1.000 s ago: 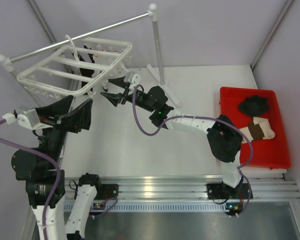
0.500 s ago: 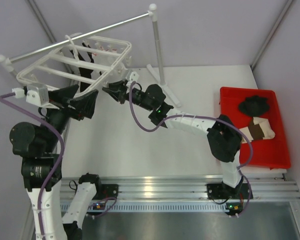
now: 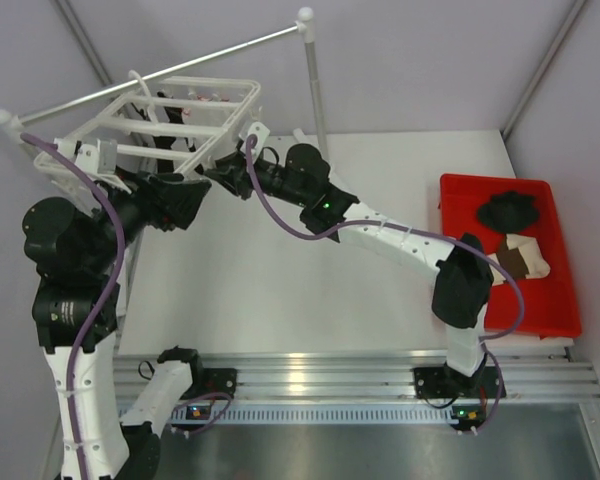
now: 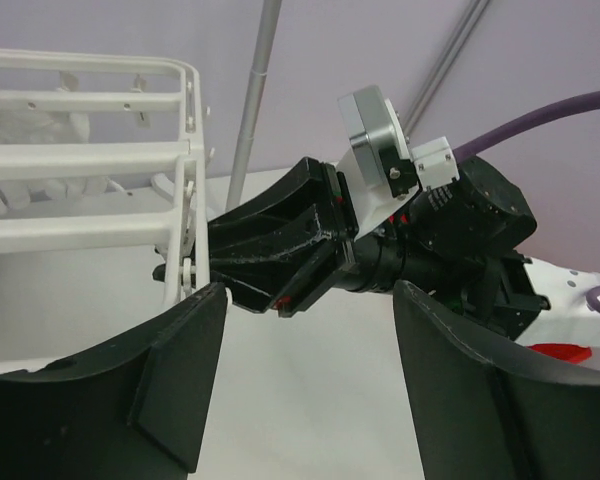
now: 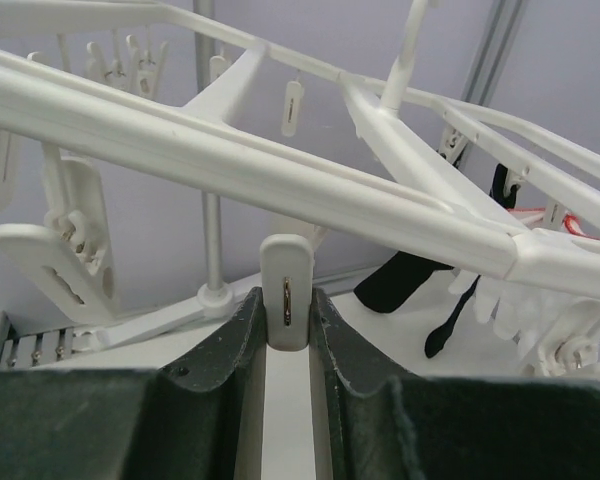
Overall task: Clip the socks to the hanger
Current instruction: Open the clamp at the hanger.
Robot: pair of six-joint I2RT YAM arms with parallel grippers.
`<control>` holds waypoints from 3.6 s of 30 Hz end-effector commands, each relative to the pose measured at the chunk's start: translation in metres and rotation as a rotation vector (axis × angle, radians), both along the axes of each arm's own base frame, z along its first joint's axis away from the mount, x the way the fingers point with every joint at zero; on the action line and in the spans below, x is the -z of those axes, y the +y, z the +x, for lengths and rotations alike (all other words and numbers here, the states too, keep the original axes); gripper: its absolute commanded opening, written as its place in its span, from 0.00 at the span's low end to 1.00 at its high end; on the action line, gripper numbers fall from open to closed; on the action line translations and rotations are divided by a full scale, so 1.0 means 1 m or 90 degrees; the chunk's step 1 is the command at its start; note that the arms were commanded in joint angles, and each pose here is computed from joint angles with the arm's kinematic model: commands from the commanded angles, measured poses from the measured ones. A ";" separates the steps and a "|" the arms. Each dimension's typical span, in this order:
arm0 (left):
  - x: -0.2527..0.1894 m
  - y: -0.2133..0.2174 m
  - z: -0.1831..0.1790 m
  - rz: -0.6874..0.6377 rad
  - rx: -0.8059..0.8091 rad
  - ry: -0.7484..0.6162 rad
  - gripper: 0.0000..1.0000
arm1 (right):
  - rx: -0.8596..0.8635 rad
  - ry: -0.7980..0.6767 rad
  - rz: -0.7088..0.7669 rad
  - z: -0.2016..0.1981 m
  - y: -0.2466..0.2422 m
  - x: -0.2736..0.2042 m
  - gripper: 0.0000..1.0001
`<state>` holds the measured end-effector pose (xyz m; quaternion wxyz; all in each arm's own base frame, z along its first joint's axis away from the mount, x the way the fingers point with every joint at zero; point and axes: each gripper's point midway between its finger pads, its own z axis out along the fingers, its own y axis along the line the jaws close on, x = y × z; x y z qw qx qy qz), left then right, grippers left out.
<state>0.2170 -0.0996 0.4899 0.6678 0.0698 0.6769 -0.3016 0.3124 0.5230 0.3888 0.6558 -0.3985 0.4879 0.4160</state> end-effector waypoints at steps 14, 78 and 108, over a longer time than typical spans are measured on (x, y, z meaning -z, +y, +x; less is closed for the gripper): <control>0.020 -0.010 0.011 -0.092 0.026 0.117 0.66 | -0.053 -0.020 -0.010 -0.037 -0.019 -0.058 0.00; 0.028 0.003 0.061 -0.112 -0.070 0.066 0.56 | -0.130 -0.050 -0.053 -0.051 -0.010 -0.058 0.00; 0.011 0.003 0.073 -0.133 -0.074 0.035 0.60 | -0.110 -0.054 -0.069 -0.043 -0.013 -0.054 0.00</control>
